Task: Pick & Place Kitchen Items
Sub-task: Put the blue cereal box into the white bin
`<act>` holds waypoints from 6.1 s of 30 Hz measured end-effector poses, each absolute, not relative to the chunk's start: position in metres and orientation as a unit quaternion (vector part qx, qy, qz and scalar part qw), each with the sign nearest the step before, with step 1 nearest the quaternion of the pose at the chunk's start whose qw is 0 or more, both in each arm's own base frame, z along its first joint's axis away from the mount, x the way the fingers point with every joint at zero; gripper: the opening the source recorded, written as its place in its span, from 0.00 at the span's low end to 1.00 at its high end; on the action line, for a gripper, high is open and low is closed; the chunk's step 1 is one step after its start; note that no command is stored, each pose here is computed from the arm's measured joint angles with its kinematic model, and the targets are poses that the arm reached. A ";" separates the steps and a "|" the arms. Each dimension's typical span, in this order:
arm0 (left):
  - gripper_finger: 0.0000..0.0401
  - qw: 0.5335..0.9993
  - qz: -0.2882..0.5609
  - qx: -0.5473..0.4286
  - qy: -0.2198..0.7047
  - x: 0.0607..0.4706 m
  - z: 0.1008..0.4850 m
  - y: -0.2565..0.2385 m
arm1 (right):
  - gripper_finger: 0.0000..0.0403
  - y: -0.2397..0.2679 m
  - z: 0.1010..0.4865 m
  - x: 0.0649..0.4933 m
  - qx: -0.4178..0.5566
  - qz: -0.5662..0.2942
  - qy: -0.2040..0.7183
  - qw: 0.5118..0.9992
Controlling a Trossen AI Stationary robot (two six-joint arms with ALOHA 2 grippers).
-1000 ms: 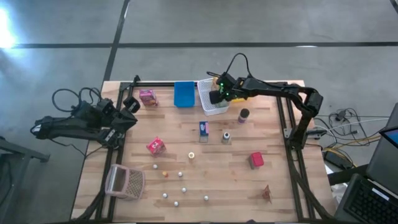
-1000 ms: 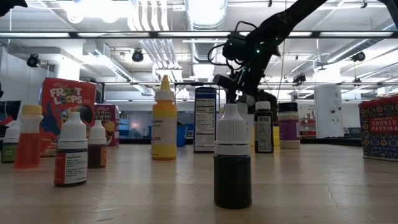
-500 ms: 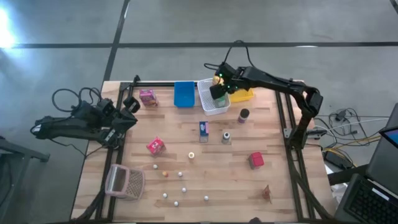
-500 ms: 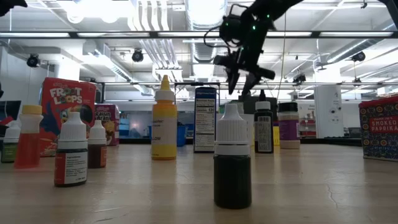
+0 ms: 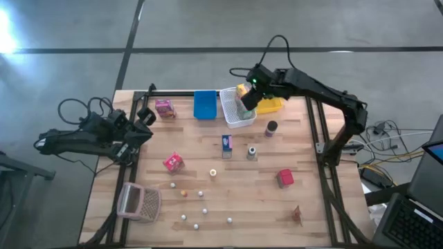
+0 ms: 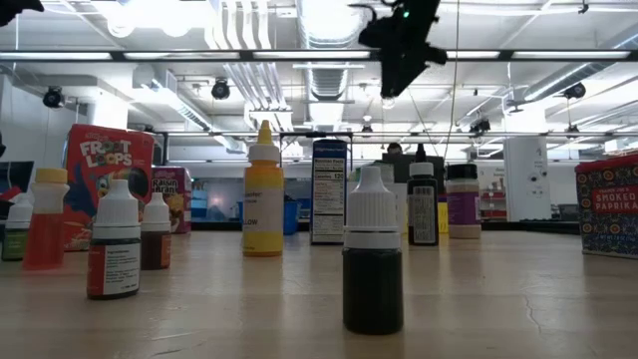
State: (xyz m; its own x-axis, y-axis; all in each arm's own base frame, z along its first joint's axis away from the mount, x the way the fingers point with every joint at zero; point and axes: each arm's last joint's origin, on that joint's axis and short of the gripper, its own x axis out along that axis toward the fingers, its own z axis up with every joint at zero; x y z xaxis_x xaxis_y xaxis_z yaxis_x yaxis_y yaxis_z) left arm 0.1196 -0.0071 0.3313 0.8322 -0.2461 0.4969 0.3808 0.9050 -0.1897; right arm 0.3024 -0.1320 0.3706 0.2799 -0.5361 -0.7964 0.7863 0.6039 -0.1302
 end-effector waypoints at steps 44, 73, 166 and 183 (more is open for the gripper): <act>0.10 0.947 -0.166 -0.142 -0.238 0.120 0.331 -0.007 | 0.02 -0.033 0.341 0.084 0.036 -0.252 0.225 0.940; 0.10 0.953 -0.144 -0.097 -0.248 0.120 0.332 -0.007 | 0.02 -0.024 0.312 0.047 -0.013 -0.280 0.273 0.920; 0.50 0.993 -0.066 -0.068 0.067 0.230 0.331 -0.004 | 0.02 -0.024 0.312 0.047 -0.015 -0.280 0.273 0.920; 0.50 0.985 -0.035 -0.027 0.166 0.222 0.349 -0.002 | 0.02 -0.024 0.312 0.047 -0.015 -0.280 0.274 0.920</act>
State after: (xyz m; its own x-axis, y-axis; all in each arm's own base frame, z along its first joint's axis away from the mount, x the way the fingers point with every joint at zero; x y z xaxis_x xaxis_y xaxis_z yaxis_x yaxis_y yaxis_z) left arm 0.2221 -0.0022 0.3491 0.9425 -0.0785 -0.3250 0.0603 0.9960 -0.0656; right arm 0.0471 -0.0236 0.3123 0.6937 -0.5231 -0.4951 0.5067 0.8430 -0.1808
